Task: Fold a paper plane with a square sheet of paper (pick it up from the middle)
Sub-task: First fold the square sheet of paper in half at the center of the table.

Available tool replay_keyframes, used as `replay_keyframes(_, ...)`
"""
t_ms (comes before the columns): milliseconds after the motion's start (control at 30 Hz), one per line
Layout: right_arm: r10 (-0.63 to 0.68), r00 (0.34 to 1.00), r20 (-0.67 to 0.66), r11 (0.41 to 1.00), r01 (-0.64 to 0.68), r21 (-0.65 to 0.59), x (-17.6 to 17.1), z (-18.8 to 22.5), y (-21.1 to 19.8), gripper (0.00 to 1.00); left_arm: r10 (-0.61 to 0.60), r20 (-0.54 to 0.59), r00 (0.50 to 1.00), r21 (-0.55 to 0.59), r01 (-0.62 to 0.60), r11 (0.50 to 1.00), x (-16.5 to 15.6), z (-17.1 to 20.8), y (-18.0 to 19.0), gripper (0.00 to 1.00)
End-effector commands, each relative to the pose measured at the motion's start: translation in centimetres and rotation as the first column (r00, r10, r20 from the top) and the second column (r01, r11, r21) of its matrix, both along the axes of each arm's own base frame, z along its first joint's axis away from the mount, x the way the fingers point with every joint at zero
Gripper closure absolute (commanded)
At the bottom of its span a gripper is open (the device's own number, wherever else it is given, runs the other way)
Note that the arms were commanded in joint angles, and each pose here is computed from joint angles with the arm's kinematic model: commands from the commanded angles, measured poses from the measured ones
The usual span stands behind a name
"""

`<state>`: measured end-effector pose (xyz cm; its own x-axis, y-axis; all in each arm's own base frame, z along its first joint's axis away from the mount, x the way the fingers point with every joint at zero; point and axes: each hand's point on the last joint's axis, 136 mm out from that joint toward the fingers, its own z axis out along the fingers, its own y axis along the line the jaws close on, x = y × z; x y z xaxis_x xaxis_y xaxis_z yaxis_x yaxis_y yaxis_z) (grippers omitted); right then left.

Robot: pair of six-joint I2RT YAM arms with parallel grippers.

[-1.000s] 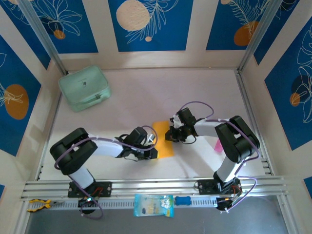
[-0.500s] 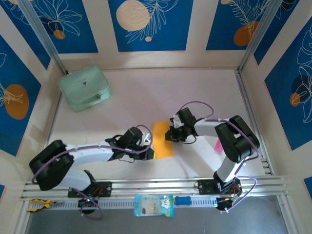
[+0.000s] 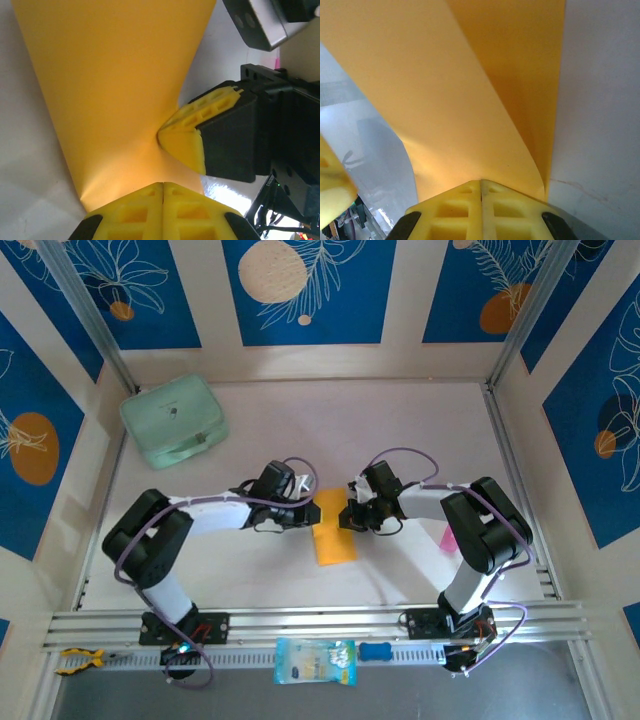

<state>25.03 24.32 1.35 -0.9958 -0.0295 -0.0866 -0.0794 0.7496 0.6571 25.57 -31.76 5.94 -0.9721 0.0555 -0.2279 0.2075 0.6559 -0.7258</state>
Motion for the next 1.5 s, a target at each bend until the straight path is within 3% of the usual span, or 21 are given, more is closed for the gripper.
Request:
replay_keyframes(0, -0.015, 0.995, -0.102, 0.992, 0.003, -0.123, -2.2, -2.9, -2.1, 1.0, -0.037, 0.009, 0.999, -0.017, 0.037, 0.999, 0.5, -0.4, -0.4, 0.97)
replay_keyframes(333, -0.018, 0.993, -0.115, 0.992, 0.003, -0.125, -2.5, -3.2, -2.1, 1.0, 0.019, -0.095, 0.995, 0.104, -0.009, 0.995, -0.6, -6.8, 2.4, 0.97)
replay_keyframes(667, -0.017, 0.993, -0.113, 0.992, 0.003, -0.125, -2.4, -3.2, -2.1, 1.0, -0.002, -0.028, 1.0, 0.071, 0.004, 0.997, 2.1, -1.4, 1.2, 0.96)
replay_keyframes(933, -0.015, 0.993, -0.115, 0.993, 0.001, -0.122, -2.5, -3.2, -2.1, 1.0, 0.011, -0.085, 0.996, 0.038, -0.007, 0.999, 3.5, -3.2, 1.0, 0.96)
replay_keyframes(1200, -0.017, 0.993, -0.114, 0.992, 0.003, -0.123, -2.5, -3.2, -2.1, 1.0, 0.042, -0.137, 0.99, 0.157, -0.02, 0.987, 3.1, -6.2, 3.0, 0.96)
replay_keyframes(1467, -0.017, 0.993, -0.114, 0.993, 0.004, -0.117, -2.4, -3.1, -2.1, 1.0, 0.006, -0.076, 0.997, 0.042, -0.002, 0.999, 4.9, -1.8, 0.8, 0.95)
